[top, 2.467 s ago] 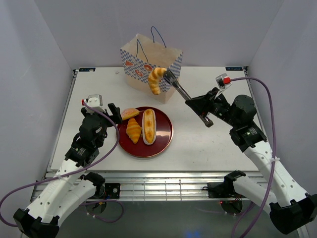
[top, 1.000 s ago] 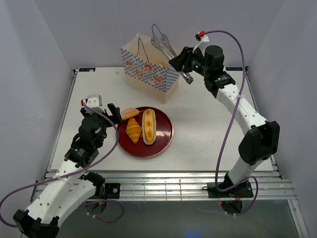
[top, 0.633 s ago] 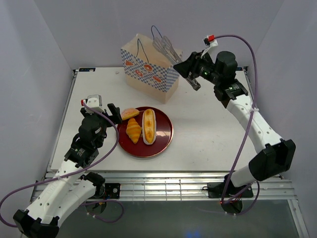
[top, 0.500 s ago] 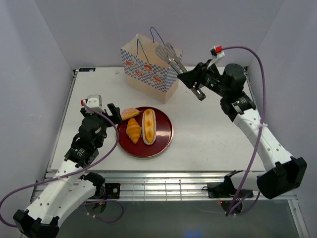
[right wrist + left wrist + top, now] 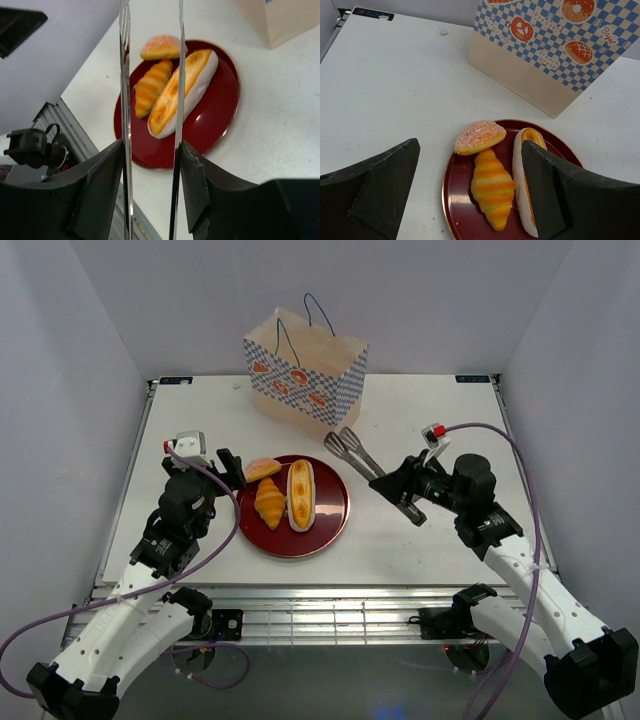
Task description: Place the fake bread into the paper bag
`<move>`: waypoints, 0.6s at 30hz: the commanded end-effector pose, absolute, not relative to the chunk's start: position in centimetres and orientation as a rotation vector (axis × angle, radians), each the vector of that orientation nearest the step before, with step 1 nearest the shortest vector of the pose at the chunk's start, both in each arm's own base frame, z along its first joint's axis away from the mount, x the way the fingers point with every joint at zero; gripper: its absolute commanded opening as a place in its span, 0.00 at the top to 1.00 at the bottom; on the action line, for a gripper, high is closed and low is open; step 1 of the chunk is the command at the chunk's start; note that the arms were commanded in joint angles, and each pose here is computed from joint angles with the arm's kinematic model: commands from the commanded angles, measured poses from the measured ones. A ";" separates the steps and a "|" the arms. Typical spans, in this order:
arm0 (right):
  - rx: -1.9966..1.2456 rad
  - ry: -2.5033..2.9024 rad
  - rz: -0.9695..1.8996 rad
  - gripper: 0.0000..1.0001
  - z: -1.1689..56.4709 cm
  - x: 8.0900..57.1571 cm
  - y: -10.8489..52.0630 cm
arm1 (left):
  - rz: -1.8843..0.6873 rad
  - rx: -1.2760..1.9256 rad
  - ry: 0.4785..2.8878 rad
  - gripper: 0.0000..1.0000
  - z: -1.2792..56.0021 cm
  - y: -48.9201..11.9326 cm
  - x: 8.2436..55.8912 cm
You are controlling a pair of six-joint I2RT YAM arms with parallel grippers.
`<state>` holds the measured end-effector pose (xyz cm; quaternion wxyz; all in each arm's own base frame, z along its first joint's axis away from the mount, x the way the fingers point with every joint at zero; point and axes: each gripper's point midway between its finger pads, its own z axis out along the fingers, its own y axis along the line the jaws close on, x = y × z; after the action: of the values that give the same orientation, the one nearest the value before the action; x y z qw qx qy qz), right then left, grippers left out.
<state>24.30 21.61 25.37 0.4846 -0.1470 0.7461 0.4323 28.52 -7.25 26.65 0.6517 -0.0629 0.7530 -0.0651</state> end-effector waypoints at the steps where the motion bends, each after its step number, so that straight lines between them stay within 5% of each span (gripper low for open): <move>1: -0.418 1.781 1.110 0.46 25.0 22.2 21.9 | -0.137 -0.146 1.699 0.07 27.2 -7.1 28.5; 18: -0.769 1.768 0.828 0.45 22.8 21.4 26.8 | -0.059 -0.262 1.642 0.07 28.3 -4.5 27.9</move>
<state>19.76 25.61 19.76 0.4379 -0.2868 0.7588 0.3875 28.23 -5.39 27.41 0.6648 -0.0965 0.7399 -0.0346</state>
